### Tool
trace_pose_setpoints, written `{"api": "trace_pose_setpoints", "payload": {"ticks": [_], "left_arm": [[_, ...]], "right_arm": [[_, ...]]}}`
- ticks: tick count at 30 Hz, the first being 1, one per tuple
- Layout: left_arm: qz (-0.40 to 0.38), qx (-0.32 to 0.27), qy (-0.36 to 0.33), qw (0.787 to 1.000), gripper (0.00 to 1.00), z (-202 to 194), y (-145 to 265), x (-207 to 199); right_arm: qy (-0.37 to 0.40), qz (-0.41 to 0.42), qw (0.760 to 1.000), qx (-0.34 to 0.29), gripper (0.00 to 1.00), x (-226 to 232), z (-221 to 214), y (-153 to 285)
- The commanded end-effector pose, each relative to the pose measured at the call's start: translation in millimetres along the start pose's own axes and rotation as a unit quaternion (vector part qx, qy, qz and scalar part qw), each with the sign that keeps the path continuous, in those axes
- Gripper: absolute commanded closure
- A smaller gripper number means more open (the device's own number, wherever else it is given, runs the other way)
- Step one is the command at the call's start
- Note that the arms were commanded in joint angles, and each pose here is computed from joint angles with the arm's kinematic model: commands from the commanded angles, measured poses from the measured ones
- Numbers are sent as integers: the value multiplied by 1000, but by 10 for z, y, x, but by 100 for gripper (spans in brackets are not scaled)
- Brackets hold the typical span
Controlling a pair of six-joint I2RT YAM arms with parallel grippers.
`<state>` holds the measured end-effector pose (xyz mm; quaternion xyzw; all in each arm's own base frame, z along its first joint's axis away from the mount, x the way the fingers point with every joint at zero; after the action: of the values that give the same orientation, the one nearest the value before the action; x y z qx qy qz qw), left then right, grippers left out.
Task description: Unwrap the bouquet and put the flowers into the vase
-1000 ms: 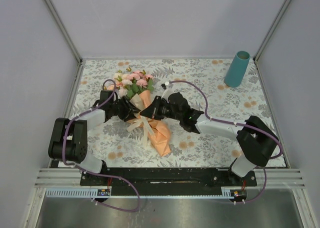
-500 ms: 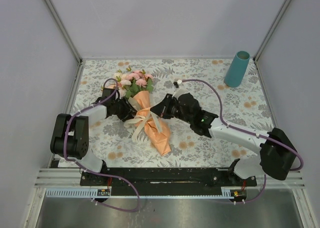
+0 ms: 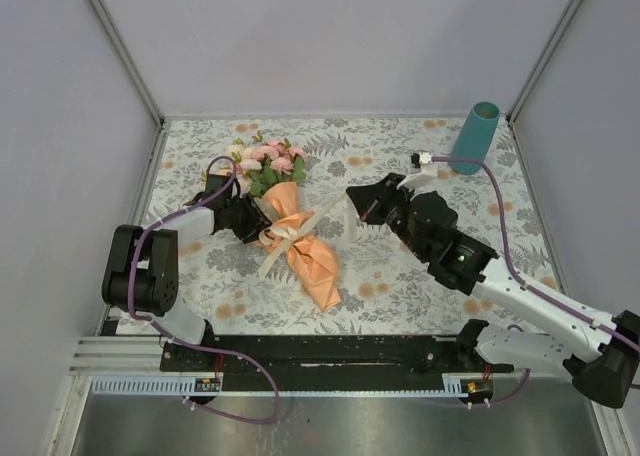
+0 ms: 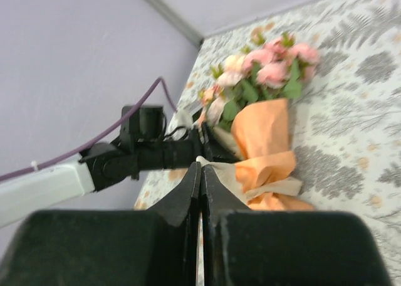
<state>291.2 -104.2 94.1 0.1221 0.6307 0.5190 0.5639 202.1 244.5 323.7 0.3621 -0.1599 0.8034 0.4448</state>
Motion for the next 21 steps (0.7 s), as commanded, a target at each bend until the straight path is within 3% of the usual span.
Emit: {"api": "trace_pose_setpoints", "payload": {"ticks": [1,8,21], "left_arm": [[43,-21,-8,999,56,87,-43,97],[41,-24,-9,999,55,180,-83,37],[59,-38,-43,997,52,566,-114,-239]], "right_arm": [[53,-77,991,-96,100,-78,429,222],[135,-169,959,-182,100,-199,900,456],[129,-262,915,-277,100,-379,1240,810]]}}
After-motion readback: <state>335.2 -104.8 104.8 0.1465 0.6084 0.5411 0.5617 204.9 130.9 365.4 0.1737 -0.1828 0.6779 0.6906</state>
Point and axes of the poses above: each gripper's point midway between its finger pads, its own y axis back along the fingers, its own x axis along the line the jaws close on, z = x × y, the point moved 7 cm from there along y, back along the fingers, and after that the axes turned 3 degrees about -y, right-handed, at the moved point
